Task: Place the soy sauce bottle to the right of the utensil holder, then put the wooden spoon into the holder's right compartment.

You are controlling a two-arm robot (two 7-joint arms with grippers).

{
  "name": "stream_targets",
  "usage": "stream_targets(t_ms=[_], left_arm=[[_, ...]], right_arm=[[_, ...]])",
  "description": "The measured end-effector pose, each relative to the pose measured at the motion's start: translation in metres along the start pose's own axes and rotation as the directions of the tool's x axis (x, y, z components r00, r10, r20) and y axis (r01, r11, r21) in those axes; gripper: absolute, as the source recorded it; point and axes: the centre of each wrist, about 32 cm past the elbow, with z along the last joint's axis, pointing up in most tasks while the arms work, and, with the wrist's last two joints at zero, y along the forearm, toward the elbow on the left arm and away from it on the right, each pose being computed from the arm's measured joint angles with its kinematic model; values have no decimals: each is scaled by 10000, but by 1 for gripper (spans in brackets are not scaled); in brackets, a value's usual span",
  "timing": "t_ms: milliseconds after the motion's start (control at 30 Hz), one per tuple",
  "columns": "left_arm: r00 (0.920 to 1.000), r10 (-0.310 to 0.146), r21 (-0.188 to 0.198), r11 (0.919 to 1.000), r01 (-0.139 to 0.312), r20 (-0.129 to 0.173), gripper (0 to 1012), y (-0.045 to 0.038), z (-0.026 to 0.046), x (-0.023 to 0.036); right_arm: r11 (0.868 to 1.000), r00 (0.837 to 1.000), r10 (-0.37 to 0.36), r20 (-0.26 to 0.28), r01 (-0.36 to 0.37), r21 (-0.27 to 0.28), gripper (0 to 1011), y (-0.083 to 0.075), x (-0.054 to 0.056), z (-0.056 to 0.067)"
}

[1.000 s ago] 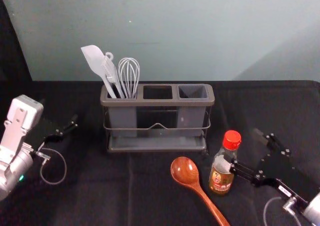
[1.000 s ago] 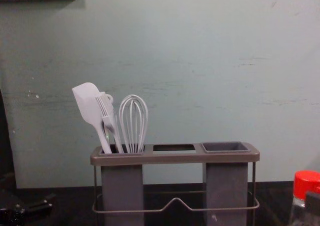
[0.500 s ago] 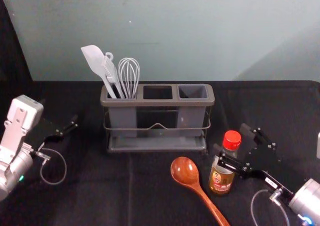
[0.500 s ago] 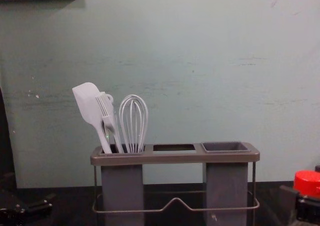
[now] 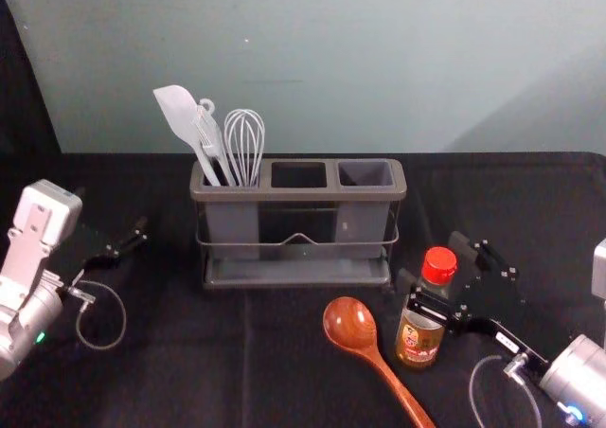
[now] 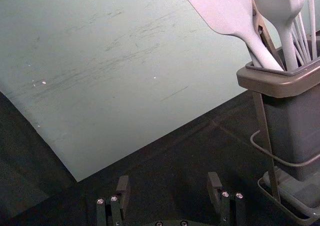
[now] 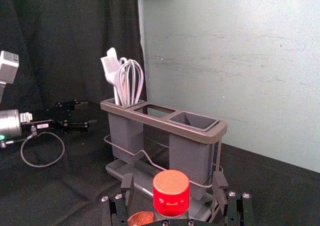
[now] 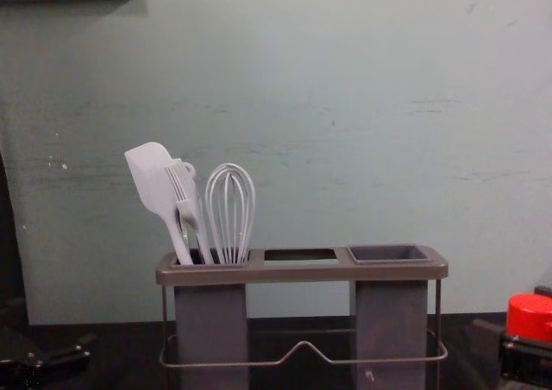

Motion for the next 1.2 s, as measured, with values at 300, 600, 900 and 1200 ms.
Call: stream_targets(t_ms=[300, 600, 900, 1200], left_arm=[[10000, 0, -1, 10000, 0, 0, 1012, 0, 0, 0], [10000, 0, -1, 10000, 0, 0, 1011, 0, 0, 0], [10000, 0, -1, 10000, 0, 0, 1011, 0, 0, 0], [10000, 0, 0, 10000, 0, 0, 1011, 0, 0, 0]], right_arm=[[10000, 10000, -24, 19, 24, 18, 1003, 19, -4, -8], [9999, 9999, -106, -17, 106, 23, 861, 9, -15, -27], [10000, 10000, -81, 47, 81, 7, 593, 1, -28, -14], [10000, 9998, -10, 203, 9, 34, 381, -13, -59, 23]])
